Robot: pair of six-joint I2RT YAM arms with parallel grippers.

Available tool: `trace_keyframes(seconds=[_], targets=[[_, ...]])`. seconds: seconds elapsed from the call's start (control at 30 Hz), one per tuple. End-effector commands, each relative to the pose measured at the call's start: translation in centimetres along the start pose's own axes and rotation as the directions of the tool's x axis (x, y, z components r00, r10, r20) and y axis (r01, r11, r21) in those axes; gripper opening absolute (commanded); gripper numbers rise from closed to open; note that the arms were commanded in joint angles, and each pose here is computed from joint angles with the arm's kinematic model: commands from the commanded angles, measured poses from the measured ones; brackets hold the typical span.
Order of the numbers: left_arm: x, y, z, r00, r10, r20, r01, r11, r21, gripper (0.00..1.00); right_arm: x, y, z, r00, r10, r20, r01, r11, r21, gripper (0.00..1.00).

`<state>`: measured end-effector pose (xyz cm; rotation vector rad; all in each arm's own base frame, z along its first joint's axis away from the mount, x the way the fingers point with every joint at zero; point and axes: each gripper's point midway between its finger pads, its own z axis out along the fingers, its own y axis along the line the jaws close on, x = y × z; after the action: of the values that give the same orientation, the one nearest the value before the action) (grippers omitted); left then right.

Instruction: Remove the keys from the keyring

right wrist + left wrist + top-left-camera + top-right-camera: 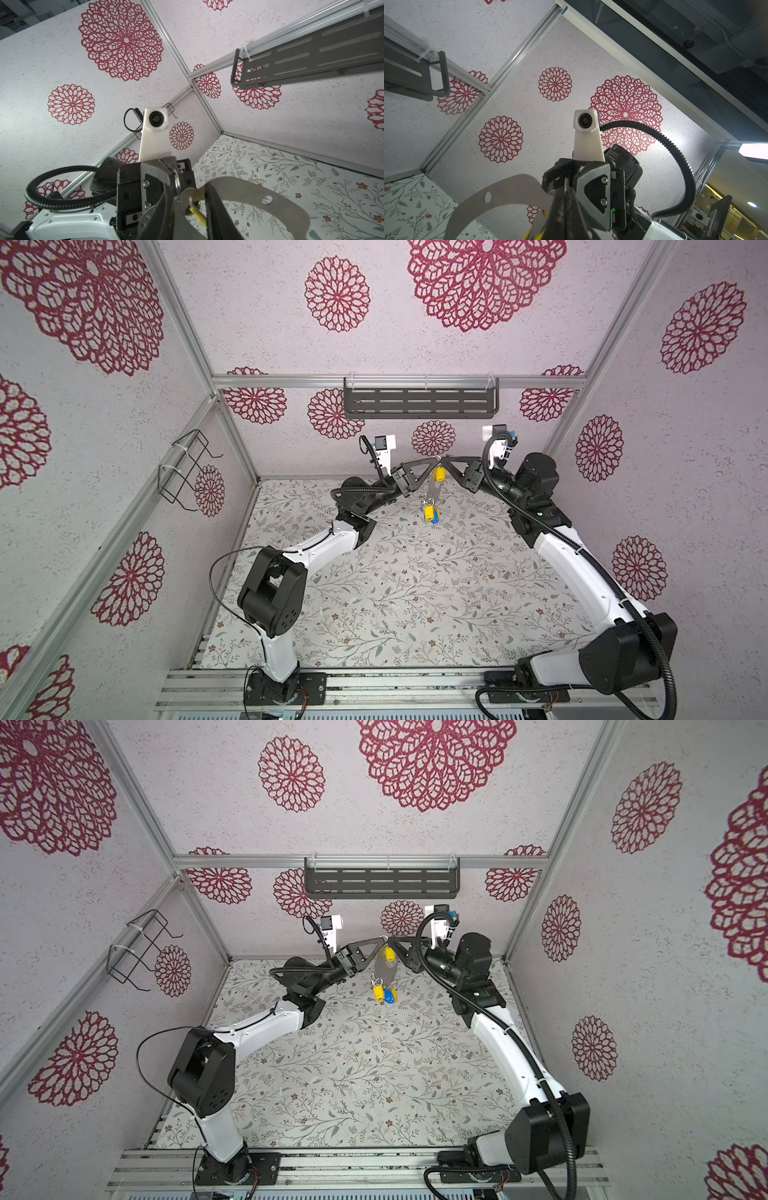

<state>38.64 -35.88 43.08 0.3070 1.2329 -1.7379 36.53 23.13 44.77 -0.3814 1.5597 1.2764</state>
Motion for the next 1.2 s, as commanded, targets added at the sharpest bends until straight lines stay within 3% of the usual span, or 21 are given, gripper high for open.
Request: trace_keyframes(seconds=[0.0, 0.43, 0.6, 0.7, 0.83, 1.17], targets=[[-0.3, -0.8, 0.3, 1.000, 0.029, 0.009, -0.029, 0.999, 0.027, 0.00, -1.7, 3.3, -0.3, 0.997, -0.058, 0.047, 0.062, 0.994, -0.085, 0.26], [-0.6, -0.9, 0.3, 0.999, 0.039, 0.026, -0.039, 0.999, 0.031, 0.00, -0.2, 3.8, 1.2, 0.999, -0.037, 0.013, 0.038, 0.992, -0.119, 0.10], [-0.7, -0.9, 0.3, 0.998, 0.045, 0.035, -0.047, 0.998, 0.034, 0.00, 0.2, 4.0, 1.5, 1.000, -0.015, 0.010, 0.016, 0.990, -0.137, 0.11], [-0.7, -1.1, 0.2, 0.998, 0.048, 0.039, -0.050, 0.998, 0.045, 0.00, 0.2, 3.7, 1.7, 1.000, 0.010, 0.010, -0.009, 0.990, -0.138, 0.22], [-0.7, -1.4, 0.1, 0.998, 0.054, 0.038, -0.055, 0.997, 0.048, 0.00, 0.3, 3.4, 2.0, 0.999, 0.033, 0.001, -0.032, 0.990, -0.136, 0.22], [-0.7, -1.4, 0.0, 0.997, 0.072, 0.034, -0.074, 0.996, 0.041, 0.00, 0.5, 3.5, 2.3, 0.997, 0.073, -0.025, -0.076, 0.984, -0.162, 0.00]])
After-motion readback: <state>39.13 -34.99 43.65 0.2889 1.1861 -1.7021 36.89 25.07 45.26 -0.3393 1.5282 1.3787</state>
